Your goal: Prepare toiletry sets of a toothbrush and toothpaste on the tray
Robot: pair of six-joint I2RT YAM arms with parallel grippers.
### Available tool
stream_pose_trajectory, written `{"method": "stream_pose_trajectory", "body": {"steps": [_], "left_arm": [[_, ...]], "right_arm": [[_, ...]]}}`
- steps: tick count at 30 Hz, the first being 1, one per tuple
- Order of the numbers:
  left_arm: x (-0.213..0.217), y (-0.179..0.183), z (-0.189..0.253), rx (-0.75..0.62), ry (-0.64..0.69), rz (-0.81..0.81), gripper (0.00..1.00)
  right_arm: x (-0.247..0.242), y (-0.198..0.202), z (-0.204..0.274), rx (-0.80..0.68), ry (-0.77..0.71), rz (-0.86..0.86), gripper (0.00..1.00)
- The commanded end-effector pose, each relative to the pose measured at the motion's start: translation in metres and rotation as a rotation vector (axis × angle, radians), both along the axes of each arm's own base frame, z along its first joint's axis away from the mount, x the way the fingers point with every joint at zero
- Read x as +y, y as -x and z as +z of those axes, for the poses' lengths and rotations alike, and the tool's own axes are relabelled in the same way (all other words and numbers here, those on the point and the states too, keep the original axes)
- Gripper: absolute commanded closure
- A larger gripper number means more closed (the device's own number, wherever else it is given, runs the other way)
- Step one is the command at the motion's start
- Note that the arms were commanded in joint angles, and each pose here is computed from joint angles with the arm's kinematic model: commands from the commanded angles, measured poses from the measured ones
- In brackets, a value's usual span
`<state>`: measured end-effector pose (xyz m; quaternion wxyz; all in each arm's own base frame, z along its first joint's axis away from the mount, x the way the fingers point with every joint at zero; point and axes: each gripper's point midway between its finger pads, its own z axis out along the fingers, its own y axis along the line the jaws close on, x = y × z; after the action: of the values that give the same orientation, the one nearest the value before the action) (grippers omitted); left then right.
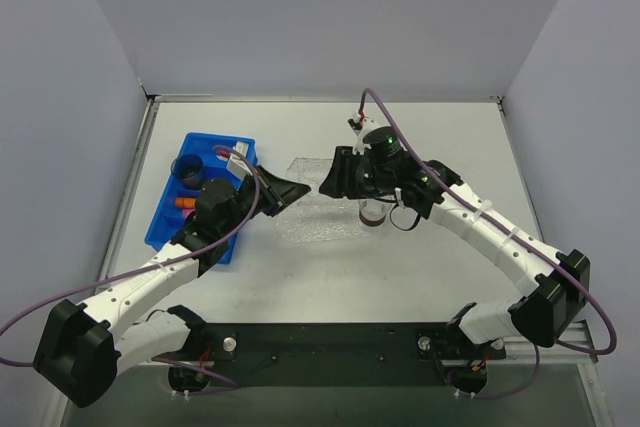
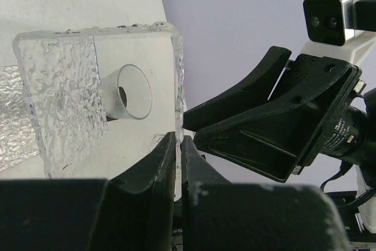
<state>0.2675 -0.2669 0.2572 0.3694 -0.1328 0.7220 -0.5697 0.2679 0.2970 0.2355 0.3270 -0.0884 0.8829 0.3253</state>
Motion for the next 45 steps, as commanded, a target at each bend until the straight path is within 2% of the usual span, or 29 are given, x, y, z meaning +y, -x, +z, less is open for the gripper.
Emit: {"method": "stream_pose_trajectory", "body": {"steps": [1,22,25,27,28,31,33,34,36,37,40,45], "left_arm": [[0.001,0.001,0.03,-0.101,0.057,0.001,1.0],[-0.005,0.005,0.034,-0.109,0.07,-0.028,1.0],[-0.006,0.005,0.034,-0.11,0.069,-0.028,1.0],[-0.005,0.006,0.032,-0.105,0.068,-0.028,1.0],[-0.005,0.005,0.031,-0.102,0.067,-0.026,1.0],[-0.006,0.005,0.028,-0.079,0.06,-0.028,1.0],[-0.007,0.004,0.025,-0.07,0.036,-0.036,0.93],[-0.007,0.005,0.026,-0.07,0.028,-0.041,0.82],[-0.008,0.004,0.026,-0.078,-0.011,-0.048,0.68],[-0.007,0.004,0.027,-0.08,-0.023,-0.045,0.54],[-0.001,0.003,0.021,-0.079,-0.089,-0.04,0.39],[0.026,0.006,0.001,-0.062,-0.284,0.016,0.25]], "right_arm": [[0.009,0.0,0.018,-0.016,-0.037,0.022,0.65],[0.029,-0.012,0.001,0.046,-0.045,0.014,0.71],[0.032,-0.011,0.001,0.045,-0.043,0.019,0.75],[0.029,-0.012,0.0,0.04,-0.035,0.005,0.84],[0.028,-0.013,0.0,0.037,-0.033,0.0,0.92],[0.023,-0.014,0.001,0.019,-0.016,-0.017,1.0],[0.019,-0.016,0.001,0.008,0.004,-0.037,1.0],[0.018,-0.016,0.002,0.0,0.007,-0.042,1.0],[0.015,-0.018,0.003,-0.011,0.017,-0.058,1.0],[0.016,-0.016,0.002,-0.015,0.027,-0.053,1.0],[0.012,-0.015,-0.001,-0.018,0.058,-0.066,1.0],[0.002,-0.017,-0.015,0.002,0.104,-0.116,1.0]]}}
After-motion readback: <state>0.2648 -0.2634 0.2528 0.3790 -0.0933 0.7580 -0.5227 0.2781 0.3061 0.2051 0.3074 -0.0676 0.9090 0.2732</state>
